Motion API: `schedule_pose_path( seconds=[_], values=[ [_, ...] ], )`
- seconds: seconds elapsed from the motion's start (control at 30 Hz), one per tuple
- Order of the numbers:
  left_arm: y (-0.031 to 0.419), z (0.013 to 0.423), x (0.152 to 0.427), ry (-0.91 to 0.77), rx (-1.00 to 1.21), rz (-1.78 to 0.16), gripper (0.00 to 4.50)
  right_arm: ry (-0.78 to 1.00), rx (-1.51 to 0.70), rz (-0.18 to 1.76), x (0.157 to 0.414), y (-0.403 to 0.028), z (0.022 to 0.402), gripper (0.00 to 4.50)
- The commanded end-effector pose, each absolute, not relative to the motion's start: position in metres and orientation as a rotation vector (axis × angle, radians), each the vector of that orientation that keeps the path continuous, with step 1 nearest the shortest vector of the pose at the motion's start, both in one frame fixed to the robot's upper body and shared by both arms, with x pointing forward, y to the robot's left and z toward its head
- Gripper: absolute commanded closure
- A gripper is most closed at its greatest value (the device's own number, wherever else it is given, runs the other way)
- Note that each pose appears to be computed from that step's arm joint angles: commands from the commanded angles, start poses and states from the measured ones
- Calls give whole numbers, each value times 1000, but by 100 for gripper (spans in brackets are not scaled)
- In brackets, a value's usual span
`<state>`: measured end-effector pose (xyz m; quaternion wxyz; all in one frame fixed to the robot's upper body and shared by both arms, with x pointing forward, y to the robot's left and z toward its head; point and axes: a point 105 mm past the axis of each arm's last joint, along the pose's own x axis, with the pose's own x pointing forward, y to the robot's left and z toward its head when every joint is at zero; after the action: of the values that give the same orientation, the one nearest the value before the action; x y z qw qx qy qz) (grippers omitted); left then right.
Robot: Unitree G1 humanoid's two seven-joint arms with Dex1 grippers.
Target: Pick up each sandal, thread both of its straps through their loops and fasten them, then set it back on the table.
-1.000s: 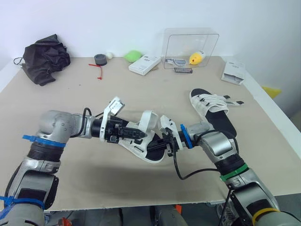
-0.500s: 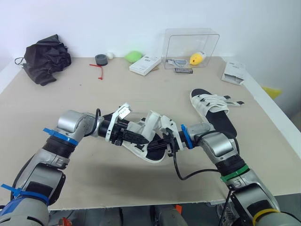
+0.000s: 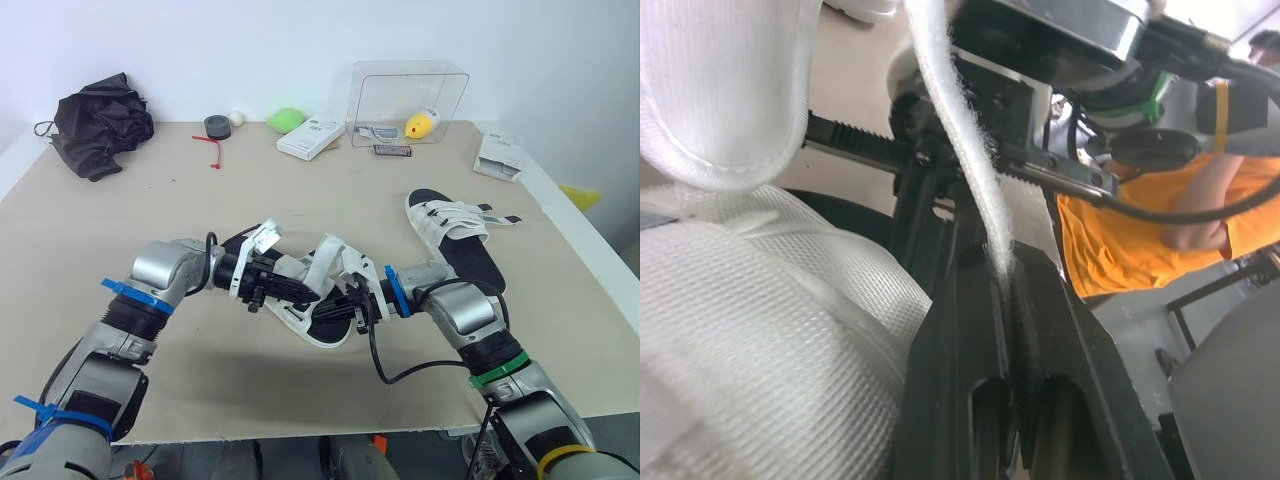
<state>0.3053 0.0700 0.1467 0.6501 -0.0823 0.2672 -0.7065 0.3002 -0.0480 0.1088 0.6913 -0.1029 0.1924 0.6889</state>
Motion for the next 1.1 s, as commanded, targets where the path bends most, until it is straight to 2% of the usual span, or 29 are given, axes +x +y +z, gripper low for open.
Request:
schedule_pose_path(
  seconds=[0.03, 0.33, 0.6, 0.8, 1.1],
  values=[
    [76, 144, 304, 638, -173, -1590, 443, 471, -221, 1548, 295, -47, 99, 450],
    [87, 136, 290, 714, -168, -1589, 443, 449, -245, 1526, 306, -51, 106, 450],
    [79, 141, 295, 565, -179, -1569, 443, 434, -251, 1527, 309, -51, 111, 450],
    [69, 151, 305, 380, -198, -1525, 443, 417, -252, 1524, 311, -52, 116, 450],
    [84, 145, 291, 513, -192, -1563, 443, 425, -250, 1523, 311, -53, 114, 450]
  ],
)
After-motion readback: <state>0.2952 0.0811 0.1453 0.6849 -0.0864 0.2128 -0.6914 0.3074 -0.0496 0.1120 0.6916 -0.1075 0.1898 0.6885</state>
